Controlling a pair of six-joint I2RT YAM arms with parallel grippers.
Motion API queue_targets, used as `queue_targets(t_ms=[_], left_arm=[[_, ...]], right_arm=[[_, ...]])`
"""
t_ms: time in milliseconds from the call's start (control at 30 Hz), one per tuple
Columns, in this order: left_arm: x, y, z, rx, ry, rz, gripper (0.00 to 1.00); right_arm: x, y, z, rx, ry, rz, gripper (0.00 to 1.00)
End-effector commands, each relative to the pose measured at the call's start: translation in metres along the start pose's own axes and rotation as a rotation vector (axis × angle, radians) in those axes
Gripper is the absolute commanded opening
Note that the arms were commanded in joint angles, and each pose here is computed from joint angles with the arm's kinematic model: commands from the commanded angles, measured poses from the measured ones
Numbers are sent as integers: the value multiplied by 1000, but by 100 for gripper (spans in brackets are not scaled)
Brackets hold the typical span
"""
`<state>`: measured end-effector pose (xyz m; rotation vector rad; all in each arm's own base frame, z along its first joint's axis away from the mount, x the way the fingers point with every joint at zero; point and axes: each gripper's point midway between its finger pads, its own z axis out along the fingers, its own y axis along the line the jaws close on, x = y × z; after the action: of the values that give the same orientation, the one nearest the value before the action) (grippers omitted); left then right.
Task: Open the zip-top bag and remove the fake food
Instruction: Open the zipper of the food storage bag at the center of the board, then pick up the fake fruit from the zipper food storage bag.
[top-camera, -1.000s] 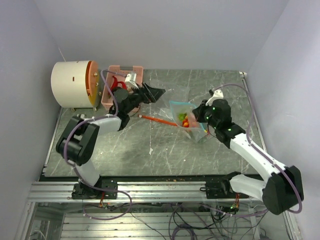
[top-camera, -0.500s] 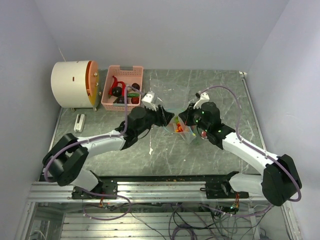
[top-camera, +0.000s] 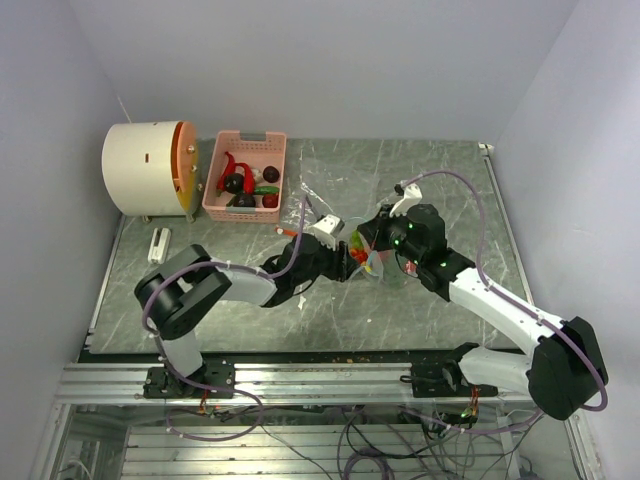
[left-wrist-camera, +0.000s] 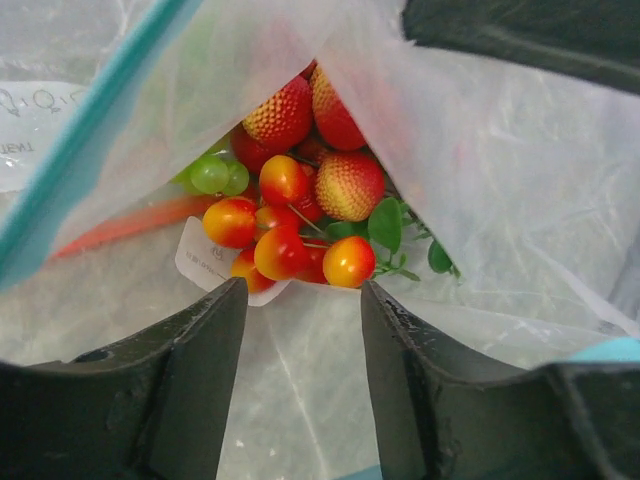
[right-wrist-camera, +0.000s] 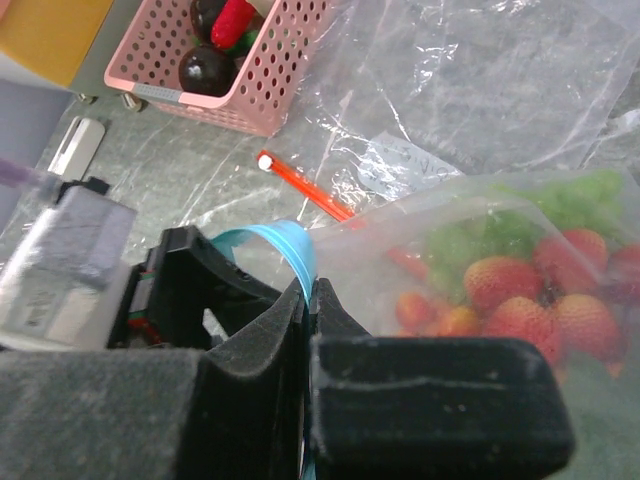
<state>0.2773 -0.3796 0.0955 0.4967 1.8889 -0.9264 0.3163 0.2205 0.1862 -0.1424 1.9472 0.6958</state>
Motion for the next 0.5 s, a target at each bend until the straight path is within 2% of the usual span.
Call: queue_targets(t_ms=[0,267,467], left_arm=[[-6,-12,16,66,-40,18,63],[8,-8,34,70,-8,19,72],[18,-9,46,97,14,32,67]], right_arm=[[-8,8,-3,-37,-27,-9,0],[0,9,-3,-57,-7,-6,0],[5,10,1,-66,6,-3,0]])
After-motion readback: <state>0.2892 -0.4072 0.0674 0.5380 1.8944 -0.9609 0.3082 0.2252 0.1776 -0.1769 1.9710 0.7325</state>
